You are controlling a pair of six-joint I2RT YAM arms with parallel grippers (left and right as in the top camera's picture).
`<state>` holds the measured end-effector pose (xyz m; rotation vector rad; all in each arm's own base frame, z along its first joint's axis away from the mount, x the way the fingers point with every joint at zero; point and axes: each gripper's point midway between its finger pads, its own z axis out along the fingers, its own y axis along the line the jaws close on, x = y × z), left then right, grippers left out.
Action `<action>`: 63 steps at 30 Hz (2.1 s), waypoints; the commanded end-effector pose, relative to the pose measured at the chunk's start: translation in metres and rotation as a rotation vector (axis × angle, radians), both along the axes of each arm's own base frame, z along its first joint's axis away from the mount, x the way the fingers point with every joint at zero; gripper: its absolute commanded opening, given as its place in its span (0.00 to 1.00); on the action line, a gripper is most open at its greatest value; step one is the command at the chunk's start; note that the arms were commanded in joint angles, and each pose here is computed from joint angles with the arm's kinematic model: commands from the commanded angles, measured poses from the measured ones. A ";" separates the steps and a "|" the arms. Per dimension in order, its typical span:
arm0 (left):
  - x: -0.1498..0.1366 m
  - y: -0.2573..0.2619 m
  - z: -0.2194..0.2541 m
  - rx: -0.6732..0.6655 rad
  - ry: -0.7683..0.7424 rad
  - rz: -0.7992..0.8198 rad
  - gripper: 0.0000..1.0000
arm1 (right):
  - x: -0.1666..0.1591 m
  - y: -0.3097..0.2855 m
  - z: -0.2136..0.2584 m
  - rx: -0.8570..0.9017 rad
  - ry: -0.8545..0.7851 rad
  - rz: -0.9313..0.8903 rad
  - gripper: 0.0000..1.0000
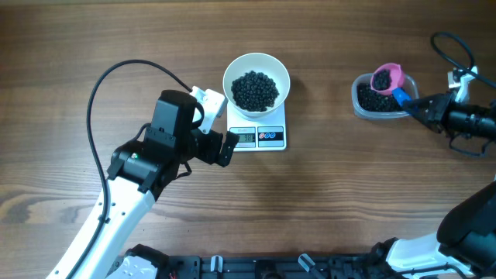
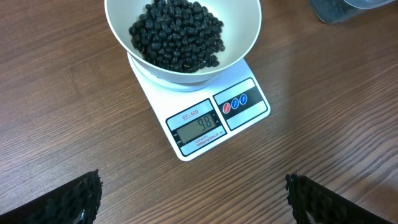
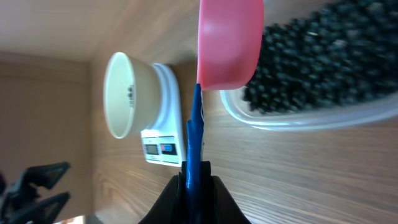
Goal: Scoop item into bowl and weigh 150g on scale
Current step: 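Lift the filled scoop with the right gripper over the white bowl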
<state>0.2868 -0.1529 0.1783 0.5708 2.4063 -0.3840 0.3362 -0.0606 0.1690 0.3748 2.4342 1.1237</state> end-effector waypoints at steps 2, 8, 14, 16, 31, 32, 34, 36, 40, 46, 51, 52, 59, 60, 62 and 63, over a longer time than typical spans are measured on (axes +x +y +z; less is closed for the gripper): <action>-0.003 -0.004 -0.003 -0.008 0.010 -0.016 1.00 | 0.009 0.014 0.026 0.159 -0.118 0.020 0.04; -0.003 -0.004 -0.003 -0.008 0.010 -0.016 1.00 | 0.012 0.020 0.041 0.234 -0.170 0.025 0.04; -0.003 -0.004 -0.003 -0.008 0.010 -0.016 1.00 | 0.015 0.041 0.054 0.302 -0.207 0.078 0.04; -0.003 -0.004 -0.003 -0.008 0.010 -0.017 1.00 | 0.016 0.054 0.055 0.311 -0.206 0.115 0.04; -0.003 -0.004 -0.003 -0.008 0.010 -0.016 1.00 | 0.037 0.153 0.063 0.342 -0.187 0.345 0.04; -0.003 -0.004 -0.003 -0.008 0.010 -0.016 1.00 | 0.038 0.159 0.063 0.339 -0.200 0.365 0.04; -0.003 -0.004 -0.003 -0.008 0.011 -0.016 1.00 | 0.039 0.173 0.062 0.316 -0.211 0.397 0.04; -0.003 -0.004 -0.003 -0.008 0.010 -0.016 1.00 | 0.040 0.181 0.056 0.277 -0.202 0.409 0.04; -0.003 -0.004 -0.003 -0.008 0.011 -0.017 1.00 | 0.041 0.198 0.040 0.180 -0.169 0.426 0.04; -0.003 -0.004 -0.003 -0.008 0.010 -0.017 1.00 | 0.038 0.220 0.029 0.097 -0.167 0.473 0.05; -0.003 -0.004 -0.003 -0.008 0.011 -0.017 1.00 | 0.038 0.232 0.022 0.039 -0.177 0.496 0.04; -0.003 -0.004 -0.003 -0.008 0.010 -0.016 1.00 | 0.038 0.234 0.021 0.027 -0.178 0.498 0.04; -0.003 -0.004 -0.003 -0.008 0.010 -0.016 1.00 | 0.041 0.241 0.021 0.006 -0.210 0.510 0.04; -0.003 -0.004 -0.003 -0.008 0.010 -0.016 1.00 | 0.042 0.241 0.022 0.005 -0.215 0.510 0.04; -0.003 -0.004 -0.003 -0.008 0.010 -0.017 1.00 | 0.043 0.241 0.023 0.004 -0.224 0.510 0.04; -0.003 -0.004 -0.003 -0.008 0.010 -0.017 1.00 | 0.044 0.241 0.023 0.002 -0.231 0.511 0.04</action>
